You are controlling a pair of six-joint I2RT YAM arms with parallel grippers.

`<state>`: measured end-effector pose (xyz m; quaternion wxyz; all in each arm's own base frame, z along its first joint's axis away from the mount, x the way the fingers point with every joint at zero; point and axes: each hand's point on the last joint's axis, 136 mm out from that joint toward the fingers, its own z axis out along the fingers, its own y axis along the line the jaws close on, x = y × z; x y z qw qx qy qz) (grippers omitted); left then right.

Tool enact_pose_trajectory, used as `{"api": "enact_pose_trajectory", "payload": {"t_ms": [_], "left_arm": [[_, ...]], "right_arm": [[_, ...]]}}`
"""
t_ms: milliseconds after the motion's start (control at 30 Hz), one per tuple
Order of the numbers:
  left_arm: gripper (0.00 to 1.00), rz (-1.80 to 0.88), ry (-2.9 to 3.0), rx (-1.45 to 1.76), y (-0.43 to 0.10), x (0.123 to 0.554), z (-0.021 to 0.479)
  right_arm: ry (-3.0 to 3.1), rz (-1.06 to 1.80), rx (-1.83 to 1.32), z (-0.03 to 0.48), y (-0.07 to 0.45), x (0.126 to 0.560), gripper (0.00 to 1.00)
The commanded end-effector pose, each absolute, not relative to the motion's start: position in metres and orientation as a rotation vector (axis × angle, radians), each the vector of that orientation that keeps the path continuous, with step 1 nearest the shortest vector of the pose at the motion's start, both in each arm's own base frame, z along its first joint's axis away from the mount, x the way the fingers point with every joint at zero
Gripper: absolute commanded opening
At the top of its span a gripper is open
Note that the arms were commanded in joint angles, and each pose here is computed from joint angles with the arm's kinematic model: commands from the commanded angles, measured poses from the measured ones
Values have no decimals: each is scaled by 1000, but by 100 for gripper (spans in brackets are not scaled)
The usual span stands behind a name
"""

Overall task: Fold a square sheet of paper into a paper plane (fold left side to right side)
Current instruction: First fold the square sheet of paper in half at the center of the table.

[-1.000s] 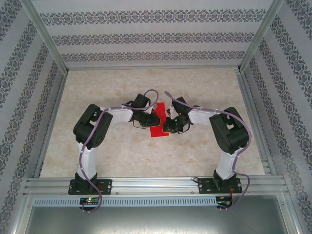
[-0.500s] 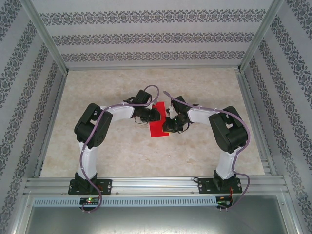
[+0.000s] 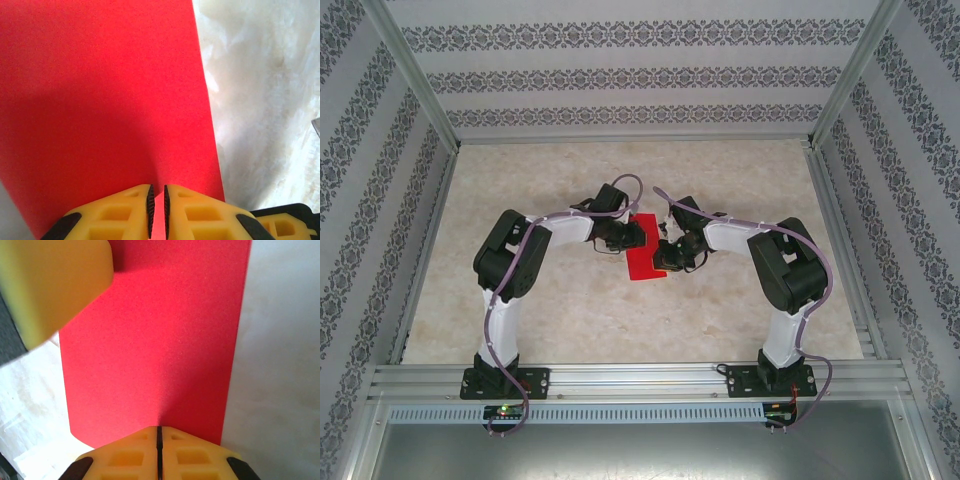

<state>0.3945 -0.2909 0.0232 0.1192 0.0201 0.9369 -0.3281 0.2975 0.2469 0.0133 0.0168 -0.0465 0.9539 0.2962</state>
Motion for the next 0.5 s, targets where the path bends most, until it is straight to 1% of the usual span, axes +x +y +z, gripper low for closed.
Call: {"api": "enact_pose_trajectory", "payload": {"t_ms": [0,233,467], "left_arm": [[19,-814,2708,-86,-249,429,6],[20,-833,2644,-123,-235,450,12],[20,-852,2613,-146,-232,477,13]], "right_arm": [[3156,685,-79,-26,211,269,8],[3163,700,-81,-27,211,267,8],[3164,722,-94,-26,214,265,8]]}}
